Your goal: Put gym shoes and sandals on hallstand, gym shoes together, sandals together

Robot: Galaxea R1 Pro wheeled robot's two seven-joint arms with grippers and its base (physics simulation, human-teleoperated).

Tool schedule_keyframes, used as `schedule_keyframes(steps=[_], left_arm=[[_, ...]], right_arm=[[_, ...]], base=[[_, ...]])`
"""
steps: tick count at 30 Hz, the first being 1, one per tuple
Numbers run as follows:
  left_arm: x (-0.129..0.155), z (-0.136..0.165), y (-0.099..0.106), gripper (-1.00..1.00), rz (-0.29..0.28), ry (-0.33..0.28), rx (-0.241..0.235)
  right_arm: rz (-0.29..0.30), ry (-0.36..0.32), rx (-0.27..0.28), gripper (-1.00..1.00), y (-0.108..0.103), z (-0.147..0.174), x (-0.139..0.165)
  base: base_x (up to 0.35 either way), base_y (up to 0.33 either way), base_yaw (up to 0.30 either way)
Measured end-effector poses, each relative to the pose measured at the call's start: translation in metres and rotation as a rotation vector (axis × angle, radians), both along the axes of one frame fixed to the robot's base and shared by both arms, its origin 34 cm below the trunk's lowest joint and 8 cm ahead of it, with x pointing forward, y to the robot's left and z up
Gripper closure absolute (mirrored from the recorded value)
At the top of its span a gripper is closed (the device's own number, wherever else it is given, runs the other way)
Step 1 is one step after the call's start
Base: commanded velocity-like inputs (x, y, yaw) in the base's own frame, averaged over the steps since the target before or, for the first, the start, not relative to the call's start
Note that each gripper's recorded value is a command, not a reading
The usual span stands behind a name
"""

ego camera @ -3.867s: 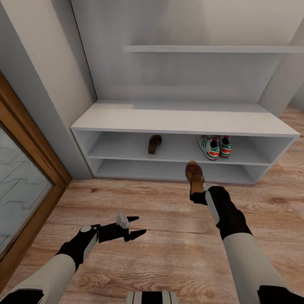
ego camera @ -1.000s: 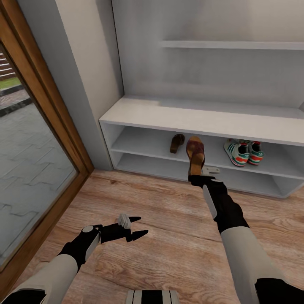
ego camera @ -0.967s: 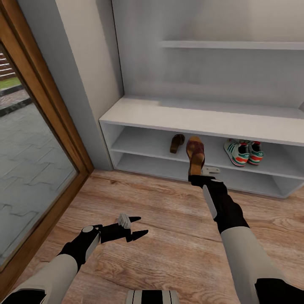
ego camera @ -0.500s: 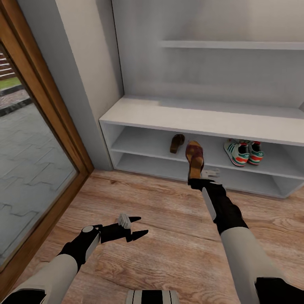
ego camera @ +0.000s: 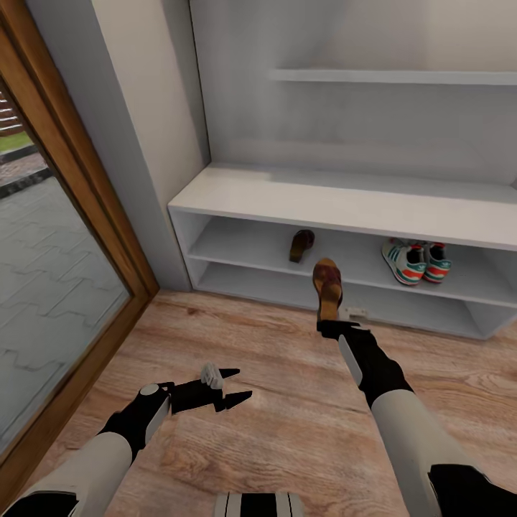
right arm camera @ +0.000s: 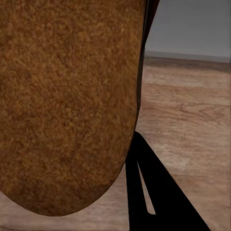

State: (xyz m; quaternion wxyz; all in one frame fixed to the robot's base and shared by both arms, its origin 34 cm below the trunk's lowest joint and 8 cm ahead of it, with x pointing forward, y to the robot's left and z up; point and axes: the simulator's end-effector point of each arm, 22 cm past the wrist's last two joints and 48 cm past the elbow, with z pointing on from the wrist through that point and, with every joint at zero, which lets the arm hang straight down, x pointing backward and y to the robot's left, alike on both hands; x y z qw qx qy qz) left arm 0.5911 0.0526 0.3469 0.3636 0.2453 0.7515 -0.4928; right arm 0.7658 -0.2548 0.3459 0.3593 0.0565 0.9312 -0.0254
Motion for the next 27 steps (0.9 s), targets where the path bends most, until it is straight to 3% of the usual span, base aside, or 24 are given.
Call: schedule_keyframes(steps=[7,16,27], left_arm=[[-0.0001,-0.0001,0.0000,-1.00,0.001,0.001,0.000],[-0.0038,-0.0012,-0.0082,-1.00,-0.003,0.013,-0.010],[-0.0056,-0.0029,-0.0088,-1.00,-0.003,0.021,-0.011]], right_arm=[[0.000,0.000,0.000,1.00,0.0000,-0.0001,0.0000],[0.000,-0.001,0.000,1.00,-0.0001,0.0001,0.0001],[-0.001,-0.001,-0.002,1.00,-0.0003,0.0002,0.0002]], base=[[0.322,-0.040,0.000],[0.267,-0.175,0.000],[0.089,-0.031,0.000]])
